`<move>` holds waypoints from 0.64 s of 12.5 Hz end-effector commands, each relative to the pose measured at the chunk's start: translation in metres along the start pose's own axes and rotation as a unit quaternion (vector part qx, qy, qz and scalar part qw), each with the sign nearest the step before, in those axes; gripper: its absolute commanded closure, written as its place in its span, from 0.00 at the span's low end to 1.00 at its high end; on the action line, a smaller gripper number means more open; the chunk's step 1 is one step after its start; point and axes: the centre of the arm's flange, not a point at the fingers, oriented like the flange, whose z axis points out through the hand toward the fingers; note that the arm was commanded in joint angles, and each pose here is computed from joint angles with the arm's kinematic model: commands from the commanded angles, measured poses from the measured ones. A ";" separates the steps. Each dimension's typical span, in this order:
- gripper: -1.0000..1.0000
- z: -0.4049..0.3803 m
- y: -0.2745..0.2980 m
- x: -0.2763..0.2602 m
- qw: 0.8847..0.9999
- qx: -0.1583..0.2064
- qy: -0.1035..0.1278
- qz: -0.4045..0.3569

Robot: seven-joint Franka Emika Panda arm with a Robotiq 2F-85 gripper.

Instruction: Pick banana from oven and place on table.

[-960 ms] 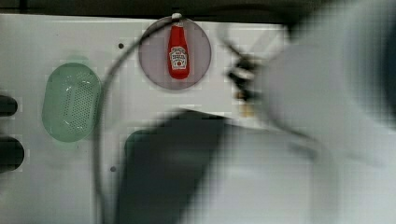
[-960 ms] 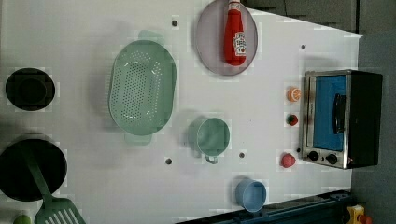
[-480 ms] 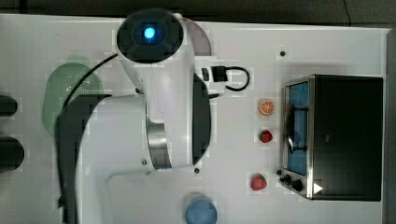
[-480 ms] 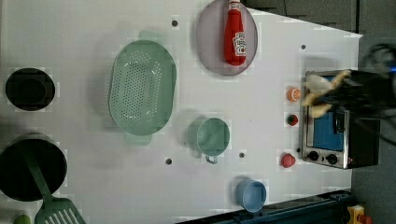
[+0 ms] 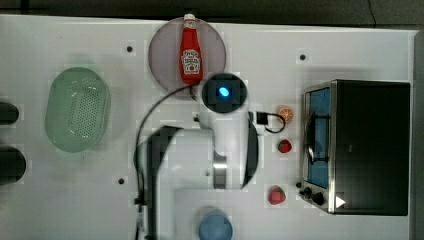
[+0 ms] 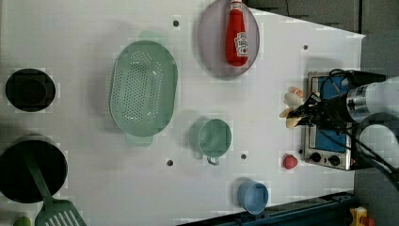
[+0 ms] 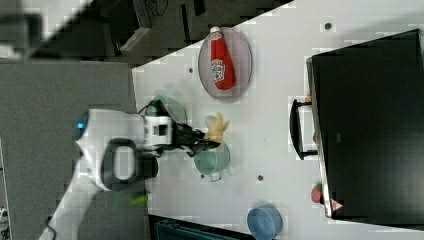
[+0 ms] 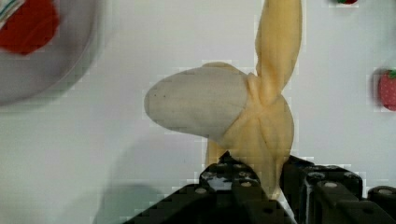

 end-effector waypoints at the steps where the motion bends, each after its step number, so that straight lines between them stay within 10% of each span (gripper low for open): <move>1: 0.78 0.021 0.009 0.012 0.999 0.029 0.028 0.031; 5: 0.75 0.075 0.012 0.014 0.998 0.035 0.040 0.035; 8: 0.42 0.089 0.017 0.018 0.998 0.024 0.031 0.041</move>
